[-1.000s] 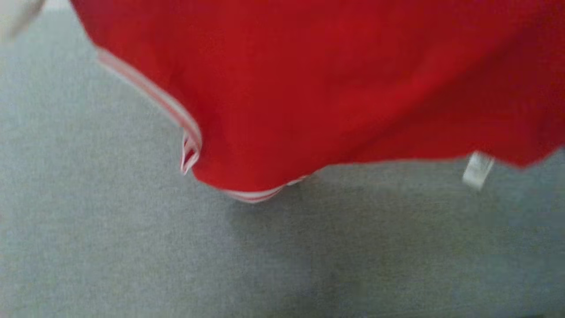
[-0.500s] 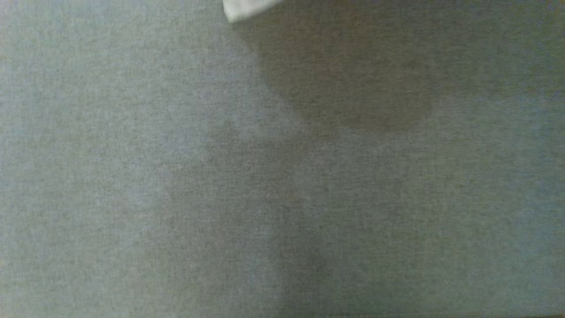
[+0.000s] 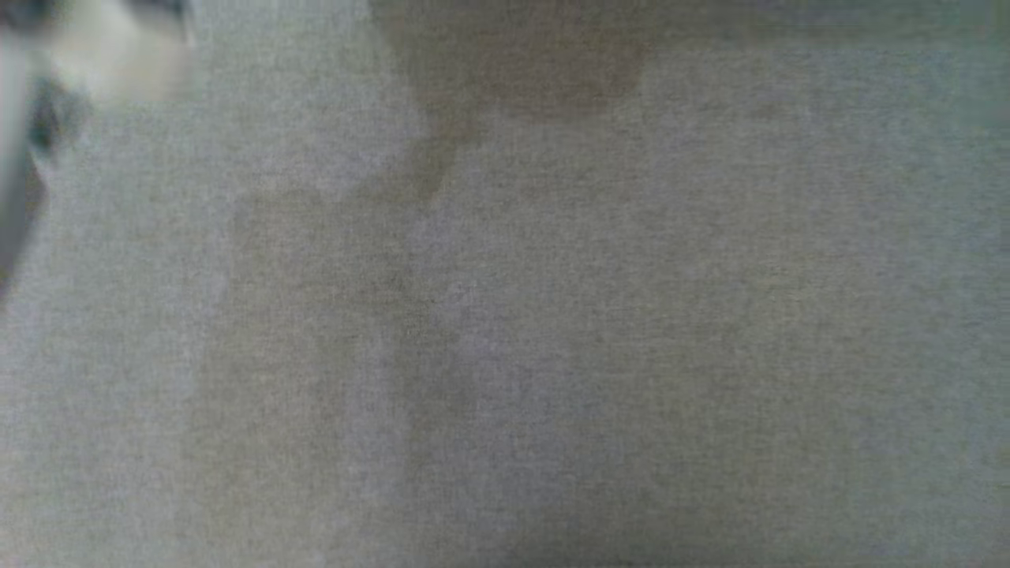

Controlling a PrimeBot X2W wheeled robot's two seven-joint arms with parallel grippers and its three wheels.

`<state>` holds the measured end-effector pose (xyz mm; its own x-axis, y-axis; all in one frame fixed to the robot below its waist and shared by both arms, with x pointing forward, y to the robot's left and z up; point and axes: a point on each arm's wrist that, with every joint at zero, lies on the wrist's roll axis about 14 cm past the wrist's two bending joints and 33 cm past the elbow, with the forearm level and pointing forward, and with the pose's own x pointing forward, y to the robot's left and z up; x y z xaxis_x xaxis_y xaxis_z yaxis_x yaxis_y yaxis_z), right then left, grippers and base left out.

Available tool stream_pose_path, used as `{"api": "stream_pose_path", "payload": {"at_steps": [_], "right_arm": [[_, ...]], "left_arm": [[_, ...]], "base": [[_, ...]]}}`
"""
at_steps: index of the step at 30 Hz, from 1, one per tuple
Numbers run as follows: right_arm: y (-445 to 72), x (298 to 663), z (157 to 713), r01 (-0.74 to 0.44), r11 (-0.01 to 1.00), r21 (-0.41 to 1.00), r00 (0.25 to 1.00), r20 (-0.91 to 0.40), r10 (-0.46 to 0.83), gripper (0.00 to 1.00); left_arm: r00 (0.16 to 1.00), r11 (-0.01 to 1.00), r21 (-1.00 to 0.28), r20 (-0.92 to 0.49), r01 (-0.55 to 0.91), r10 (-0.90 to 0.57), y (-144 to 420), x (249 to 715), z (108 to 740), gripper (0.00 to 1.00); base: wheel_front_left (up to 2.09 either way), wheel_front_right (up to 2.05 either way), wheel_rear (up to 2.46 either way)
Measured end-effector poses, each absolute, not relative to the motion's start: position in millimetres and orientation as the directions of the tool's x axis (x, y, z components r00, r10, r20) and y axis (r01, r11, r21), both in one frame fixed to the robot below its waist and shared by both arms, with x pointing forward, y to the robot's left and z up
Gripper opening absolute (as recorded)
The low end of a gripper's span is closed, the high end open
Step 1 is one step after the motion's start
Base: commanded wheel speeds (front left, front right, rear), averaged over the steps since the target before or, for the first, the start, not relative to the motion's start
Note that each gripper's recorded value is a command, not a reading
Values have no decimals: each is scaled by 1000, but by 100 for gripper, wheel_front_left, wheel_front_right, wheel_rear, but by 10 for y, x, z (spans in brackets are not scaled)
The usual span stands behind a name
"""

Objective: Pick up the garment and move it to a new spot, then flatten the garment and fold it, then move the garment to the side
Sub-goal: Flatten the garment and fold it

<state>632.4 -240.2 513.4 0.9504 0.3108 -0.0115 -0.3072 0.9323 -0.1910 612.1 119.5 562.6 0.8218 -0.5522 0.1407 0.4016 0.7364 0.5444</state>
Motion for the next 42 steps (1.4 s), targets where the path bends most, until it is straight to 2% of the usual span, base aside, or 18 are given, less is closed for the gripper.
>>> {"api": "stream_pose_path", "payload": {"at_steps": [4,10,15,25,30,33,38,42], "right_arm": [[-2414,6058,5033,-312,937,-158,950,-43,309,0],[-2481,5218,4544,-324,942,-91,931,-208,300,0],[-2621,4600,4353,-293,954,-64,920,-292,263,0],[-2730,3894,4184,-221,975,-21,916,-348,200,0],[-2702,3922,4193,-218,976,-10,919,-338,202,0],[-2701,4004,4178,-213,977,-3,918,-343,199,0],[-2655,4397,4277,-219,976,-5,929,-308,206,0],[-2604,4695,4298,-233,972,-12,931,-293,219,0]], "left_arm": [[831,731,520,69,443,-552,1239,5747,5295,0],[838,744,411,-105,527,-535,1289,4834,4652,0],[831,769,315,-180,556,-527,1225,4223,4442,0],[800,784,195,-273,590,-534,1146,3645,4225,0],[801,777,212,-264,592,-538,1161,3707,4261,0],[802,762,252,-228,596,-552,1141,3898,4362,0],[814,741,353,-127,571,-567,1109,4466,4670,0],[810,715,419,-98,560,-578,1095,4854,4770,0]], "base": [[0,0,0],[0,0,0],[0,0,0],[0,0,0],[0,0,0],[0,0,0],[0,0,0],[0,0,0]]}}
